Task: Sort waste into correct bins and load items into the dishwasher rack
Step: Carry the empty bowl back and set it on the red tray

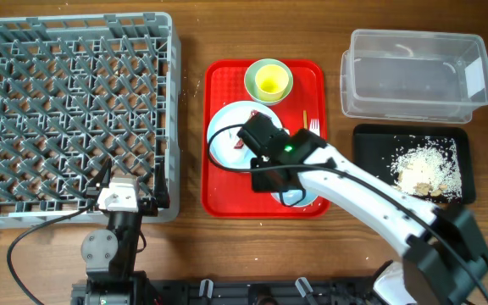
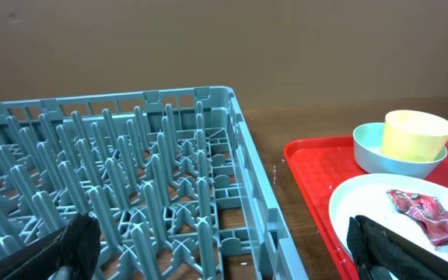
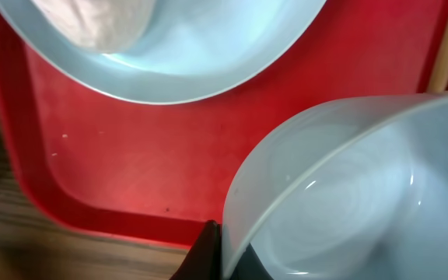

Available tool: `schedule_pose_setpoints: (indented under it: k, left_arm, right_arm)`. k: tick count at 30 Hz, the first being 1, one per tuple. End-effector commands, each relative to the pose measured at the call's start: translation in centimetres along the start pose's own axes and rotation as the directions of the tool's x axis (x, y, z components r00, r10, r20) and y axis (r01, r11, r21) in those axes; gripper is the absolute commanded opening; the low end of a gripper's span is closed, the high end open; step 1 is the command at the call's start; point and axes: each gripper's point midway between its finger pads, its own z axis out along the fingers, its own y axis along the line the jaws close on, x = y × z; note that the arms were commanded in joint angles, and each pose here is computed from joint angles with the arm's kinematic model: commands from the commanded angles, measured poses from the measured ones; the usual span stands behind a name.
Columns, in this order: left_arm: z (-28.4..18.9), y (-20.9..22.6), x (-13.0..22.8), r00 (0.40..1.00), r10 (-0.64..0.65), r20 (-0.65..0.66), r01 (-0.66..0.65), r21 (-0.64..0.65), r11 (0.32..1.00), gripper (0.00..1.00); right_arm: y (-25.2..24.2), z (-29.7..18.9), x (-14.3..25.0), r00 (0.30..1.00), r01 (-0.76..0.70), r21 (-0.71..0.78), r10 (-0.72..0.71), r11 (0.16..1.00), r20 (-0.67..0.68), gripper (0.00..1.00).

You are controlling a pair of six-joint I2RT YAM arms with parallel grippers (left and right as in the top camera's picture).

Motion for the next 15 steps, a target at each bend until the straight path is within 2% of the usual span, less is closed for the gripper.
schedule_pose_setpoints:
  k: [1,3,6,9,11,12,15]
  left_arm:
    - [0.0,-0.3,0.2,1.000,0.015,-0.003,-0.015,0.018,1.000,1.00]
    - [0.0,-0.3,0.2,1.000,0.015,-0.002,-0.015,0.018,1.000,1.00]
    - [0.0,-0.3,0.2,1.000,0.015,-0.003,-0.015,0.018,1.000,1.00]
    - [0.0,-0.3,0.2,1.000,0.015,-0.003,-0.015,0.018,1.000,1.00]
    - [0.0,-0.3,0.2,1.000,0.015,-0.003,-0.015,0.018,1.000,1.00]
    - [0.0,-0.3,0.2,1.000,0.015,-0.003,-0.015,0.018,1.000,1.00]
    - [0.0,-0.3,0.2,1.000,0.015,-0.003,-0.015,0.018,1.000,1.00]
  right_arm:
    - [0.5,1.4,0.6,0.998,-0.014,-0.001,0.014,1.000,-0.055,0.04]
    - [0.6,1.7,0.7,0.998,-0.014,-0.005,0.013,1.000,-0.063,0.05]
    - [1.3,1.7,1.0,0.996,0.013,-0.045,-0.016,0.999,-0.085,0.18]
    - [1.7,1.6,1.3,0.994,0.015,-0.070,-0.022,0.997,-0.104,0.21]
    - [2.4,1.5,1.9,0.990,0.020,-0.112,-0.035,0.993,-0.135,0.38]
    - [2.7,1.4,2.0,0.989,0.029,-0.129,-0.048,0.991,-0.142,0.43]
    - [3.5,0.8,2.3,0.985,0.035,-0.168,-0.062,0.985,-0.161,0.46]
